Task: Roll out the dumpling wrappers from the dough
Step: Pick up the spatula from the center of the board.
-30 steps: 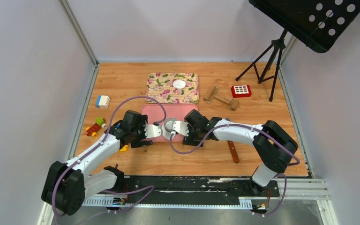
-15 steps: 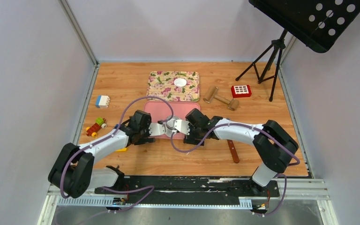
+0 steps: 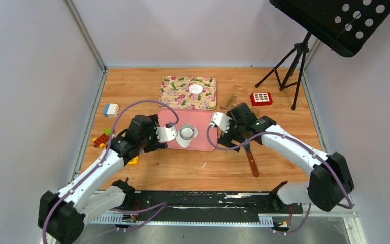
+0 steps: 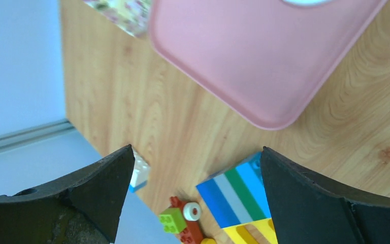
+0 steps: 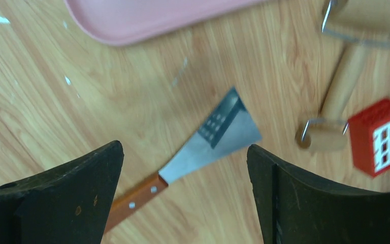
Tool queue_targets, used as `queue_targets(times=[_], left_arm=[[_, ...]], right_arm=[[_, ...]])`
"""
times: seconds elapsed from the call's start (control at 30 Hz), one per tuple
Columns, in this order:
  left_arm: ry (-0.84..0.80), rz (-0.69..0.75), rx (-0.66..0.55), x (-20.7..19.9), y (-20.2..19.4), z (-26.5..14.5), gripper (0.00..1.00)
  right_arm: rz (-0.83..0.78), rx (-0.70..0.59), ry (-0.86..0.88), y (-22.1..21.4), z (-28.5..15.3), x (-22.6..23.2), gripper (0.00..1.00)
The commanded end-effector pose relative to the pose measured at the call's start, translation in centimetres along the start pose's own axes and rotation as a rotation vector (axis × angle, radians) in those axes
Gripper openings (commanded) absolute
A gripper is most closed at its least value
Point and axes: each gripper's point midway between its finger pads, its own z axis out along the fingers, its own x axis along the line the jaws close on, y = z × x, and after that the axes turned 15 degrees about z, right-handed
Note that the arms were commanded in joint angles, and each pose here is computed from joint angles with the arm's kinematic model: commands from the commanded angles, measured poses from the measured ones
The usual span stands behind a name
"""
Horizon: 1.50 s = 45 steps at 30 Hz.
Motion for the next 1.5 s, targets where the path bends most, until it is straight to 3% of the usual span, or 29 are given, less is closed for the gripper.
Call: queue_targets(times=[0.0, 0.2, 0.47, 0.73, 0.8, 0.83, 1.0, 1.17, 1.33, 1.47], left_arm=[[0.020, -0.052, -0.126, 2.0, 2.6, -3.5, 1.00], [0.047, -0.081, -0.166, 4.9, 4.5, -5.0, 1.00], [0.079, -0.055, -0.191, 6.8, 6.4, -5.8, 1.00], [0.128, -0.135, -0.201, 9.3, 8.0, -5.1, 1.00], [0.133, -0.197, -0.214, 10.2, 8.8, -4.7, 1.00], [0.127, -0.218, -0.224, 10.6, 9.3, -4.4, 1.00], [0.050, -0.359, -0.309, 12.5, 13.0, -3.0, 1.00], [-0.174, -0.485, -0.477, 12.6, 18.9, -2.2, 1.00], [-0.468, -0.585, -0.696, 11.5, 24.8, -4.1, 1.00], [-0.644, -0.659, -0.818, 11.2, 27.8, -5.6, 1.00]], right_arm=[[0.126, 0.164, 0.085, -6.4, -1.2, 1.0, 0.93], [0.192, 0.433, 0.099, -13.7, -0.2, 2.3, 0.91], [0.278, 0.557, 0.125, -17.7, 0.7, 2.2, 0.89], [0.312, 0.579, 0.225, -18.1, 2.3, 2.8, 0.29], [0.311, 0.559, 0.223, -17.7, 2.3, 2.6, 0.04], [0.309, 0.548, 0.219, -17.6, 2.2, 2.4, 0.00], [0.267, 0.442, 0.139, -15.7, 1.0, 0.6, 0.00], [0.221, 0.234, -0.005, -10.8, -2.4, -2.5, 0.00], [0.147, -0.053, -0.133, -4.8, -7.1, -4.9, 0.00], [0.106, -0.185, -0.219, -2.3, -9.1, -6.3, 0.00]])
